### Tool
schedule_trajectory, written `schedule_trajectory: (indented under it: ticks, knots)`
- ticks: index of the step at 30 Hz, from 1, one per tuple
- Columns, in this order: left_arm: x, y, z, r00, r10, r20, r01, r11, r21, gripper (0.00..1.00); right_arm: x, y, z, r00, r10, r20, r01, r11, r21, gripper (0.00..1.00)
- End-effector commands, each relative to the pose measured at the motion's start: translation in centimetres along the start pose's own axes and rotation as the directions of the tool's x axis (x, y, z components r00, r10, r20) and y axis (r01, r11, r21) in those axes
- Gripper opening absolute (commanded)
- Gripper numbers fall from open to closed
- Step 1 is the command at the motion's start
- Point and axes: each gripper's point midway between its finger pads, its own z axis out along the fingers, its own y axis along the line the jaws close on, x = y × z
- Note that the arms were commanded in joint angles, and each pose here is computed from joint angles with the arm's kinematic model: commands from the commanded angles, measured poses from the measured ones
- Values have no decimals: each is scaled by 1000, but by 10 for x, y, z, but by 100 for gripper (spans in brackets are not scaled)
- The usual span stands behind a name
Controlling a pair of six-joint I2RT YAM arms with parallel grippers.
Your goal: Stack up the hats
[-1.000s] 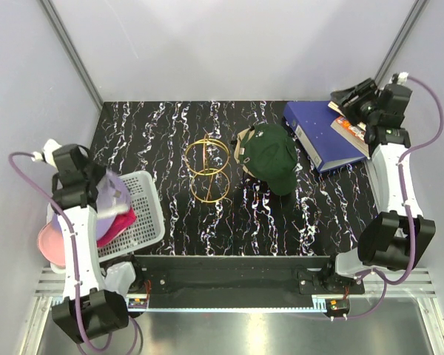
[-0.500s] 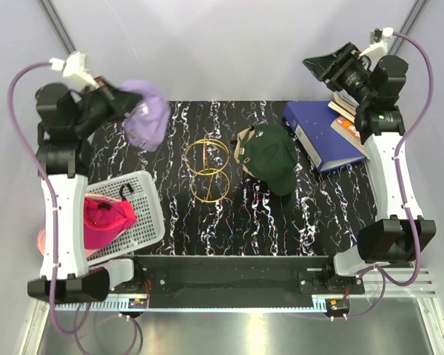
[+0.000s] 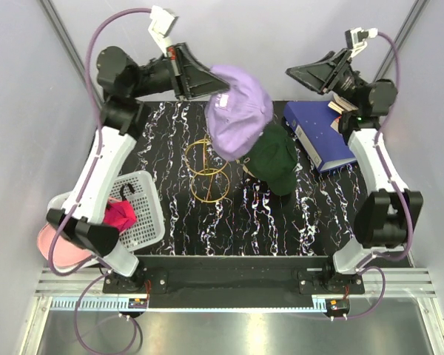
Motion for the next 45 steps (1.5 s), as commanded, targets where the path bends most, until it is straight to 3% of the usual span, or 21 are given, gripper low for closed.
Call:
schedule_trajectory:
  ticks: [1,7,15,35,37,45]
  knots:
    - [2,-75,15,991,99,-89,-66,946,319,0,35,43,-11,984,107,-143,-140,959,-246,81]
    - [-3,-90,33,987,129,-99,-81,917,392,0,53,37,-19,978,127,-163,-160,964,-214,82]
    - [-20,-106,33,980,196,-28,-167,895,415,0,74,43,-23,965,181,-191,-220,952,-213,82]
    - [-31,-110,35,969,245,39,-238,874,423,0,104,71,3,925,293,-241,-359,882,-304,82]
    - [-34,-108,32,967,249,46,-245,878,412,0,105,75,2,919,311,-240,-376,875,-304,81]
    - [-35,-78,14,969,241,49,-243,913,329,0,88,101,0,922,335,-193,-384,853,-355,53]
